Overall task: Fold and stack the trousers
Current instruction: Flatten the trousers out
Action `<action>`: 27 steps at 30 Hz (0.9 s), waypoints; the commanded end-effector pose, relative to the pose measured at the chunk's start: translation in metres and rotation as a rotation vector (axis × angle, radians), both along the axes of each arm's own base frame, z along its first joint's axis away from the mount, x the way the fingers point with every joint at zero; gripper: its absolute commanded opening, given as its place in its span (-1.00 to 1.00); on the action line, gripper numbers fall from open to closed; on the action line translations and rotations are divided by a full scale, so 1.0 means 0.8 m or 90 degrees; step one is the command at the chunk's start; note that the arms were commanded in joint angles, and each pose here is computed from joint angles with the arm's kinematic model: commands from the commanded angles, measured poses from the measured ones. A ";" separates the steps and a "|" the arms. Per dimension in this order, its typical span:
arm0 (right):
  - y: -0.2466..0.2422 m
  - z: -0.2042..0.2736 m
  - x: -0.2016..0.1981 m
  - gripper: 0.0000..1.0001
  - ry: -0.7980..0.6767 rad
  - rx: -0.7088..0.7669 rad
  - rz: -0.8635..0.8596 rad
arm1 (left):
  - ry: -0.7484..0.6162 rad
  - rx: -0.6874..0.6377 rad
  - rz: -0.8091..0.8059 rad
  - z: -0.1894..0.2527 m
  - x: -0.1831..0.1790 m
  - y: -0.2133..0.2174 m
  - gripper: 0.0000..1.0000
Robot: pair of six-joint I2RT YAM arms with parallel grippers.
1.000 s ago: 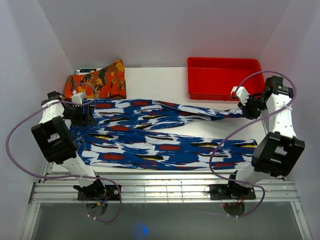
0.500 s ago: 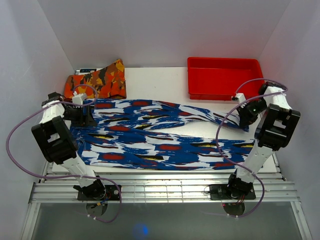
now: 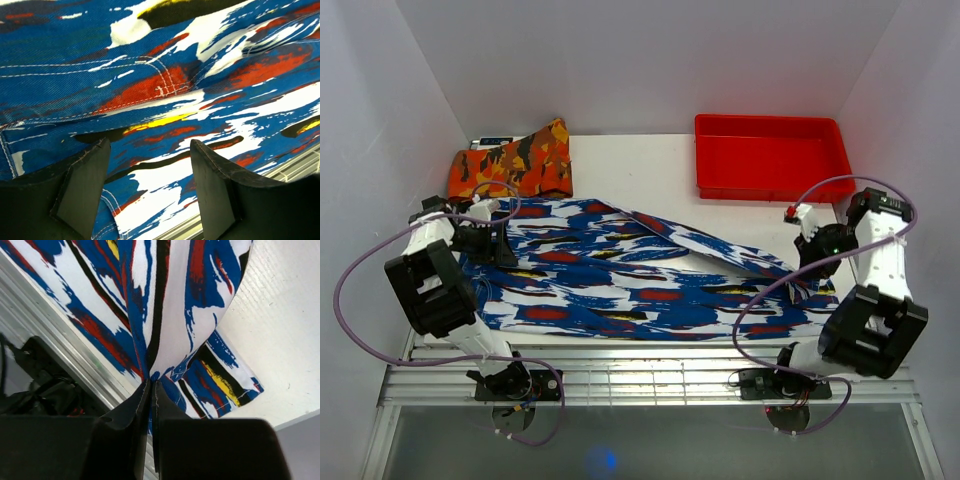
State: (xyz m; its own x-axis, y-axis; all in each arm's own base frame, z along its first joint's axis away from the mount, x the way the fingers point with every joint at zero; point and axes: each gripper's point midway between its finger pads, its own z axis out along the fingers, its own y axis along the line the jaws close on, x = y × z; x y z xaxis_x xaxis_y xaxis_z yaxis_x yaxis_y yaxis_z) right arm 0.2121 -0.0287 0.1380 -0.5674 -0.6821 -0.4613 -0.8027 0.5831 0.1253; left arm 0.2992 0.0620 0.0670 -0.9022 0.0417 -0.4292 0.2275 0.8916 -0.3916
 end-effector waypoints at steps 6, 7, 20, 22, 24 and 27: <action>-0.091 0.021 0.192 -0.84 -0.001 0.132 -0.239 | -0.035 0.039 -0.005 0.002 0.015 0.013 0.50; -0.104 0.019 0.213 -0.84 -0.013 0.127 -0.256 | -0.035 0.038 -0.004 0.001 0.016 0.014 0.50; -0.184 0.018 0.281 0.81 -0.163 -0.031 -0.384 | -0.038 0.038 0.015 0.006 0.025 0.018 0.55; -0.169 0.004 0.255 0.93 -0.150 -0.027 -0.362 | -0.041 0.033 0.015 0.008 0.026 0.016 0.55; -0.158 0.020 0.238 1.00 -0.187 -0.040 -0.324 | -0.043 0.028 0.017 0.010 0.026 0.014 0.55; -0.136 0.000 0.205 0.52 -0.186 -0.046 -0.270 | -0.044 0.022 0.017 0.011 0.026 0.012 0.55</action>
State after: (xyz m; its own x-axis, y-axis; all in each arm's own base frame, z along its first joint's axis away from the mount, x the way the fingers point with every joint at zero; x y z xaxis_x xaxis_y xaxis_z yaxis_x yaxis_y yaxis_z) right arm 0.3798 -0.1425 0.1376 -0.7305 -0.3616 -0.5793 -0.4159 0.9084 -0.0425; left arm 0.3073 0.0719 0.0560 -0.9055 0.0284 -0.4233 0.1974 0.9114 -0.3611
